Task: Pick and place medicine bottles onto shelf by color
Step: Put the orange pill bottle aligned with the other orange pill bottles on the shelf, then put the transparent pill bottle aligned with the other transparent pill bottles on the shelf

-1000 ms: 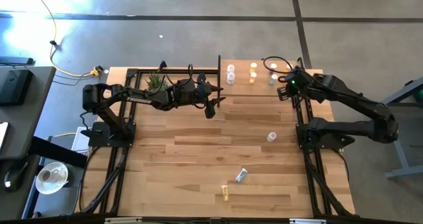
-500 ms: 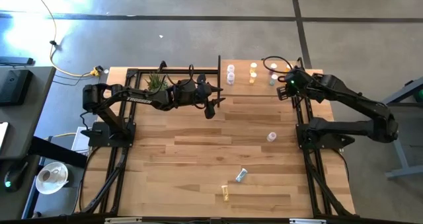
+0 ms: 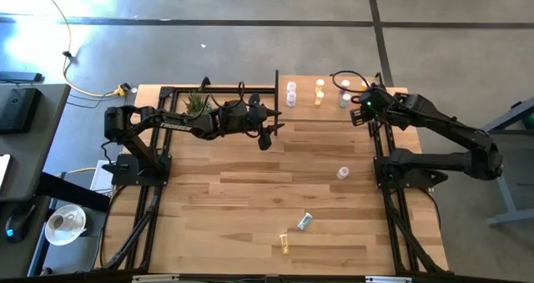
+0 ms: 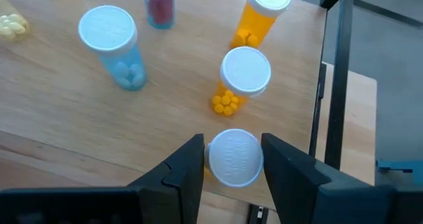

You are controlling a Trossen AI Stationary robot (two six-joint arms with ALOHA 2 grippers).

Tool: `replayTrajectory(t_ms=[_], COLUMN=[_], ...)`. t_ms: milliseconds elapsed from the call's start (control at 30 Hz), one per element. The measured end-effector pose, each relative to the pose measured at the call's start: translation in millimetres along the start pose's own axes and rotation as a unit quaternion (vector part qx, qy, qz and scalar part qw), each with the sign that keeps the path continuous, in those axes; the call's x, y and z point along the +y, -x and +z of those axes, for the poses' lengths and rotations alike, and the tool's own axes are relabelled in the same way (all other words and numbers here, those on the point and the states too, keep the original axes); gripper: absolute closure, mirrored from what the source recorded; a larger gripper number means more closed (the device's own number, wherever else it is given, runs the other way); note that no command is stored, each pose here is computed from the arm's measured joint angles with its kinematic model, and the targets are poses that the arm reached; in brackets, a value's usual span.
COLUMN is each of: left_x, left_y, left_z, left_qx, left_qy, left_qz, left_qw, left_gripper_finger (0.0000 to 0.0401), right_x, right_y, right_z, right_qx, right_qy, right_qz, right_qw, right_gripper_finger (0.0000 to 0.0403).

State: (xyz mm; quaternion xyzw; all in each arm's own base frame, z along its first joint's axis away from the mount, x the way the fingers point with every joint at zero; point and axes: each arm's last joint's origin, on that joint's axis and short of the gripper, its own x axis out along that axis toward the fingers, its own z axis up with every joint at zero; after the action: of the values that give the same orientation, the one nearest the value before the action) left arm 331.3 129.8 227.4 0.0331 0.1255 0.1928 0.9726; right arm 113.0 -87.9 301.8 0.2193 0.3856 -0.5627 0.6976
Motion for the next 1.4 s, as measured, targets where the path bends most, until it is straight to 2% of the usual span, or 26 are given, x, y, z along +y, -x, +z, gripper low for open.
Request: replayTrajectory(t_ms=[233,567,833,1033,1400], left_x=[0.0,-0.2,-0.3,-6.4,-28.9], left_y=[0.0,0.0,0.0,0.6,9.0], left_z=[-0.3,-2.3,-3.0,-4.2,-0.4], left_qx=[0.001,0.012,0.016,0.025,0.045], left_qy=[0.000,0.000,-0.001,-0.003,-0.013], left_qz=[0.000,-0.001,-0.002,-0.011,-0.044], left_qw=[1.000,1.000,1.000,1.000,0.998], left_gripper_finger=[0.0215,0.0215,0.0215,0.0215,0.0215], right_x=[1.1,-2.6,-1.8,6.6,28.7], right_y=[0.7,17.4,31.1,36.8,55.8], right_z=[2.2,12.9,17.1,10.8,-9.3], right_qx=[-0.010,-0.026,-0.009,-0.009,-0.025], right_qy=[0.009,0.019,0.020,0.060,0.157], right_qz=[0.007,0.024,0.092,0.114,0.179], right_qw=[1.000,0.999,0.996,0.992,0.971], right_gripper_finger=[0.0261,0.0260,0.0260,0.0260,0.0260])
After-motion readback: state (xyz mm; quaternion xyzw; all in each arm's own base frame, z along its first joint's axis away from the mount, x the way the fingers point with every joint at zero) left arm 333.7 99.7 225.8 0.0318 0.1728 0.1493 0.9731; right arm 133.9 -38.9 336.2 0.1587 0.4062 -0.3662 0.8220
